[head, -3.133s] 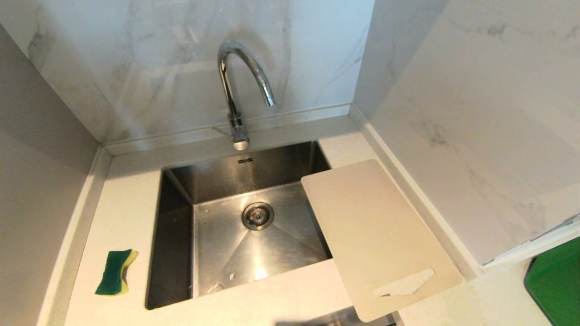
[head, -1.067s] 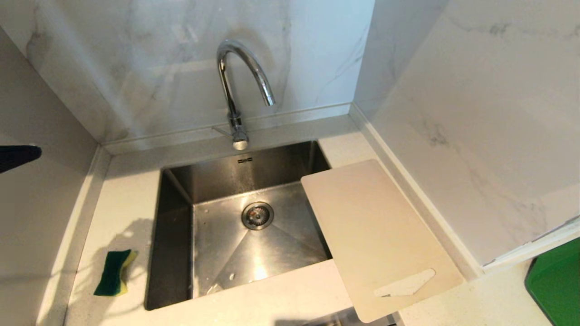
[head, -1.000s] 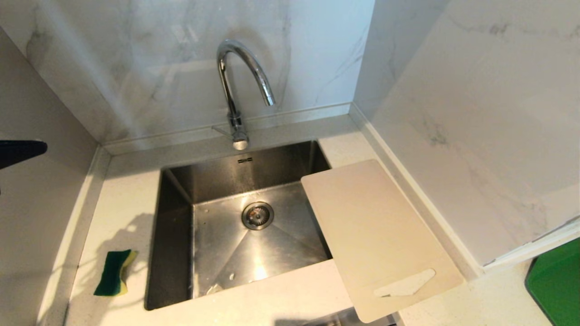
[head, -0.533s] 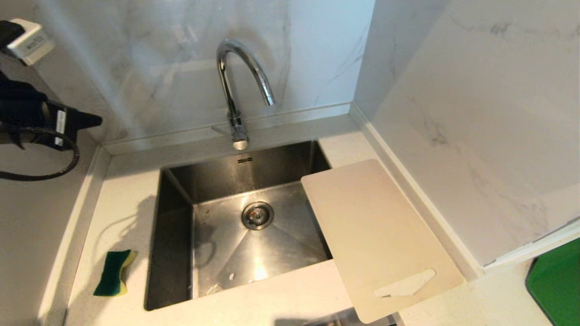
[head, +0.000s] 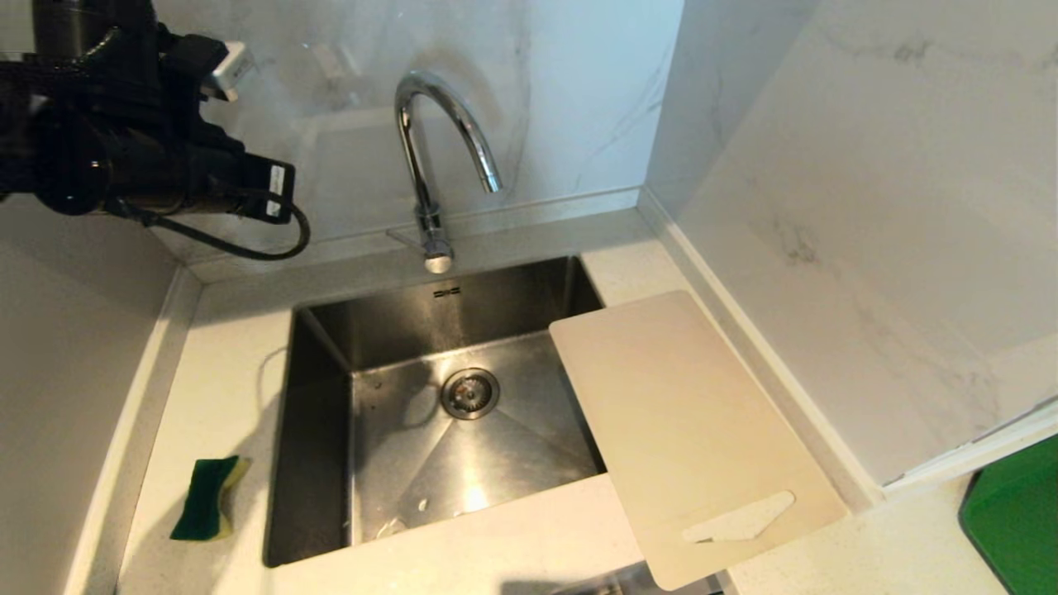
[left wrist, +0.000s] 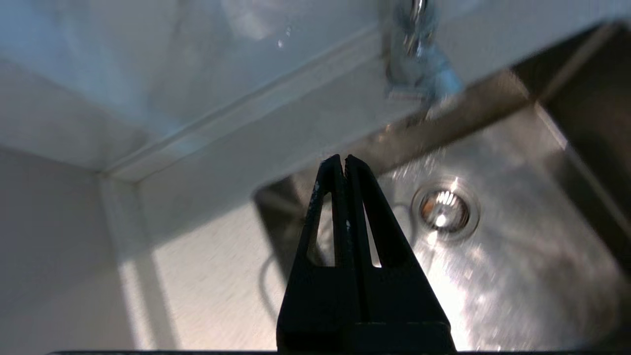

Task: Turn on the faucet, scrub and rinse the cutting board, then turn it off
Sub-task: Turn on the tap

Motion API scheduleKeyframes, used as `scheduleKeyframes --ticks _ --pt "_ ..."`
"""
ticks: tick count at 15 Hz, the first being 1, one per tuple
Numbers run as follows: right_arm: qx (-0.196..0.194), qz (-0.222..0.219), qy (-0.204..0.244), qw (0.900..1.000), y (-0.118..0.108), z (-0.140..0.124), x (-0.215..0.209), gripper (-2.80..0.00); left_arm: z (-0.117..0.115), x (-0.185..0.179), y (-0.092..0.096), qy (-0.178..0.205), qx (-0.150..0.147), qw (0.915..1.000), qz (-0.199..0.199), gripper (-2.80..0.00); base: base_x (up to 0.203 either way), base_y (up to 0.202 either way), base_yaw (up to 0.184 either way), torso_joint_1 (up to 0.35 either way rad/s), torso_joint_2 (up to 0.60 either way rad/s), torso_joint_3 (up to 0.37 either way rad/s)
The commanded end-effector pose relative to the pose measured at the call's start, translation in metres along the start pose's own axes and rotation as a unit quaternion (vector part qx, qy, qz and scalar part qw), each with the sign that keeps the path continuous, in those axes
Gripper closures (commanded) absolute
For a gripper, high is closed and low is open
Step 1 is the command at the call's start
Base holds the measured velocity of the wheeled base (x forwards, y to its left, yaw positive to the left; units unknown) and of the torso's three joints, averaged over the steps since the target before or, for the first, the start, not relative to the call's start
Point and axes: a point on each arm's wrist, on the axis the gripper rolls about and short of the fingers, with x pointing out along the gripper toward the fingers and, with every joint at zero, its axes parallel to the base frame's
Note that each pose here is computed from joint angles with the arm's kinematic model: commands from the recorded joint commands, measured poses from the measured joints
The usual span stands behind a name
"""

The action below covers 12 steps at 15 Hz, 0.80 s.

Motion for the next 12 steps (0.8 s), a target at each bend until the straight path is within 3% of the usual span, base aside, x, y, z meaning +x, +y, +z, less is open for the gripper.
scheduleKeyframes --ticks 1,7,12 --pt "0.000 0.000 0.000 1.000 0.000 0.000 0.000 0.00 -0.003 0.039 -0.022 0.008 -0.004 1.0000 0.000 0.00 0.000 0.000 0.000 0.000 0.00 0.000" --pt "0.000 0.000 0.000 1.000 0.000 0.000 0.000 0.00 -0.015 0.088 -0.056 -0.010 -0.033 0.9993 0.016 0.00 0.000 0.000 0.000 0.000 0.00 0.000" --pt "0.000 0.000 0.000 1.000 0.000 0.000 0.000 0.00 -0.026 0.119 -0.072 -0.061 -0.067 0.9957 0.021 0.00 0.000 0.000 0.000 0.000 0.00 0.000"
